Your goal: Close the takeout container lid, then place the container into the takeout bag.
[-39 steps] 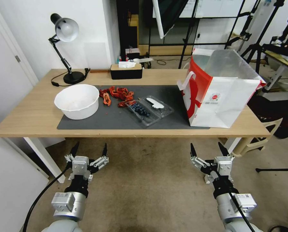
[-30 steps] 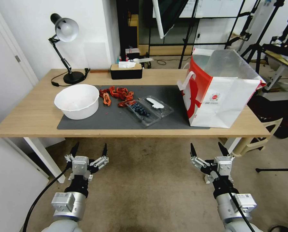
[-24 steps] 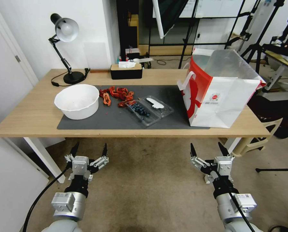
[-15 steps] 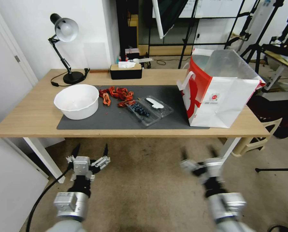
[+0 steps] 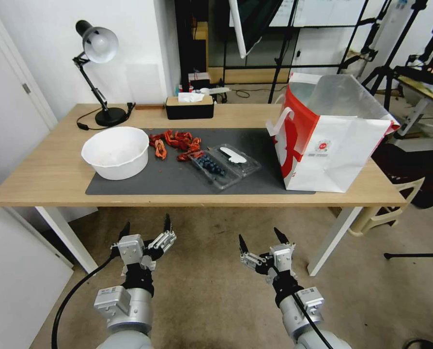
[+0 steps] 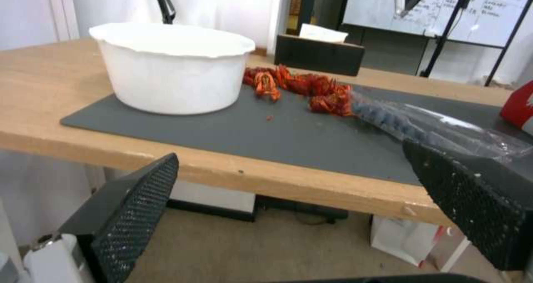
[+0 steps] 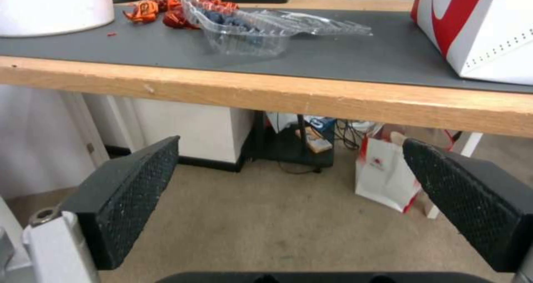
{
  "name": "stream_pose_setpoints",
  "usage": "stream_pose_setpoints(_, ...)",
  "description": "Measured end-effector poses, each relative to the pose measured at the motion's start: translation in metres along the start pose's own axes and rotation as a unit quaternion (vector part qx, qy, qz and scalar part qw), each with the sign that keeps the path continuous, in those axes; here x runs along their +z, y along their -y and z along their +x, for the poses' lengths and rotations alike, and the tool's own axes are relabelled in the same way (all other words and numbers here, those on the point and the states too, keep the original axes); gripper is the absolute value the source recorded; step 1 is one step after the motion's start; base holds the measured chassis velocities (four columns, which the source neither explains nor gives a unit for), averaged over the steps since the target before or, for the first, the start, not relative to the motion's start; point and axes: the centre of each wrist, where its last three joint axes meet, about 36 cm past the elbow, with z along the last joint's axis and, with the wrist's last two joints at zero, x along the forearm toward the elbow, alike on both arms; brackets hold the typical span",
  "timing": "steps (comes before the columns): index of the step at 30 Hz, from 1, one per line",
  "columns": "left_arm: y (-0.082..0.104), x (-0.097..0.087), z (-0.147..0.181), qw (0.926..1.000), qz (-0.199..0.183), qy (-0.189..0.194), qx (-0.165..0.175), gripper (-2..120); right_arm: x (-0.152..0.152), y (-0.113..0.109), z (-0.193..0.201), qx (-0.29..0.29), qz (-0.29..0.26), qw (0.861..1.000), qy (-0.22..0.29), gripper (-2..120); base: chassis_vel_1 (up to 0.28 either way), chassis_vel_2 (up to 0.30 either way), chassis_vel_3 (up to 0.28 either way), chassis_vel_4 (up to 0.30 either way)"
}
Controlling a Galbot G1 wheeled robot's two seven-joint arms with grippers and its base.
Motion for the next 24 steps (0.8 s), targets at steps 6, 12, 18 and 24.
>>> stream_pose_setpoints(6, -0.003, 0.001, -0.003, 1.0, -0.004, 0.006, 0.007, 100, 0.001, 0.003, -0.002, 0.002, 0.0, 1.0, 0.003, 100, 0.0, 0.0, 0.0, 0.0)
stream_pose_setpoints(12, -0.007, 0.003, -0.004, 0.9998, -0.011, 0.008, 0.012, 100, -0.001, 0.009, -0.005, -0.004, -0.004, 1.0, 0.01, 100, 0.0, 0.0, 0.0, 0.0)
stream_pose_setpoints(18, -0.012, 0.004, -0.006, 0.9996, -0.018, 0.014, 0.014, 100, -0.011, 0.018, -0.017, -0.02, -0.009, 0.999, 0.033, 100, 0.0, 0.0, 0.0, 0.0)
stream_pose_setpoints(24, -0.017, 0.01, -0.007, 0.9994, -0.021, 0.015, 0.021, 100, -0.038, 0.036, -0.05, -0.073, -0.078, 0.991, 0.075, 100, 0.0, 0.0, 0.0, 0.0)
